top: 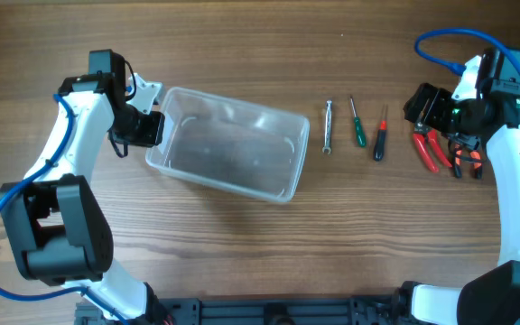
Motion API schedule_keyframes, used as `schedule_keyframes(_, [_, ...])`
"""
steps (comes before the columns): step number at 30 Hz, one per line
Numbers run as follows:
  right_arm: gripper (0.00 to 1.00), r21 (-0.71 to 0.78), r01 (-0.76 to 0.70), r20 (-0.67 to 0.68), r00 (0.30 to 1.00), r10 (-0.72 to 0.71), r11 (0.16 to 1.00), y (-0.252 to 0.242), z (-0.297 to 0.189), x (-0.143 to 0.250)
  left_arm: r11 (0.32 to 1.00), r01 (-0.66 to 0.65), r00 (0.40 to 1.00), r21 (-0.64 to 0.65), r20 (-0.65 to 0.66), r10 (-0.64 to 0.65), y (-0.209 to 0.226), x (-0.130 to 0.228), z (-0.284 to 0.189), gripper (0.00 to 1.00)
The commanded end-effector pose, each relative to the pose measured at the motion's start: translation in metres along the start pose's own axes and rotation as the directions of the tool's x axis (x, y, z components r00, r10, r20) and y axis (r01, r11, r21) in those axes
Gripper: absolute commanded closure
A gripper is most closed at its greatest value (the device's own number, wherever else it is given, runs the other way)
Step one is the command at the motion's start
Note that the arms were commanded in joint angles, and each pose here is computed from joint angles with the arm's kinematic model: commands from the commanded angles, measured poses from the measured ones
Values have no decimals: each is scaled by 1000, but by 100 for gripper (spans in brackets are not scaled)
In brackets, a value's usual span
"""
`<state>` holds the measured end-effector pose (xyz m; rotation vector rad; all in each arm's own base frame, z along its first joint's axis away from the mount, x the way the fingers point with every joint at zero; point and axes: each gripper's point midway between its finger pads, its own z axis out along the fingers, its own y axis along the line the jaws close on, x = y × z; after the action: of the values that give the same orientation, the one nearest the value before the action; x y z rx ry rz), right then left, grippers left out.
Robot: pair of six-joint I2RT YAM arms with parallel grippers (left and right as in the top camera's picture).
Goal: Pack container
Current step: 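Nudge the container's left edge to center it with the left gripper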
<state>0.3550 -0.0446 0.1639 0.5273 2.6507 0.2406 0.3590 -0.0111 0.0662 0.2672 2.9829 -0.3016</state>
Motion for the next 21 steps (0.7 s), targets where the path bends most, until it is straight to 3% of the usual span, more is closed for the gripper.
schedule_keyframes(1, [0,14,-18,18,1000,18,1000,-1,-3,-7,987,161,987,23,-25,-161,-10,5,3,96])
schedule_keyframes(9, [0,15,-19,17,1000,18,1000,-1,-3,-7,989,144,986,19,-86,-142,-58,10,12,95])
schedule_keyframes(14, [0,15,-18,17,1000,18,1000,-1,-3,-7,963,246,961,-107,-103,-256,-62,19,15,85])
schedule_keyframes(21, [0,15,-18,17,1000,17,1000,-1,-3,-7,904,393,905,-167,-104,-412,-50,28,12,90])
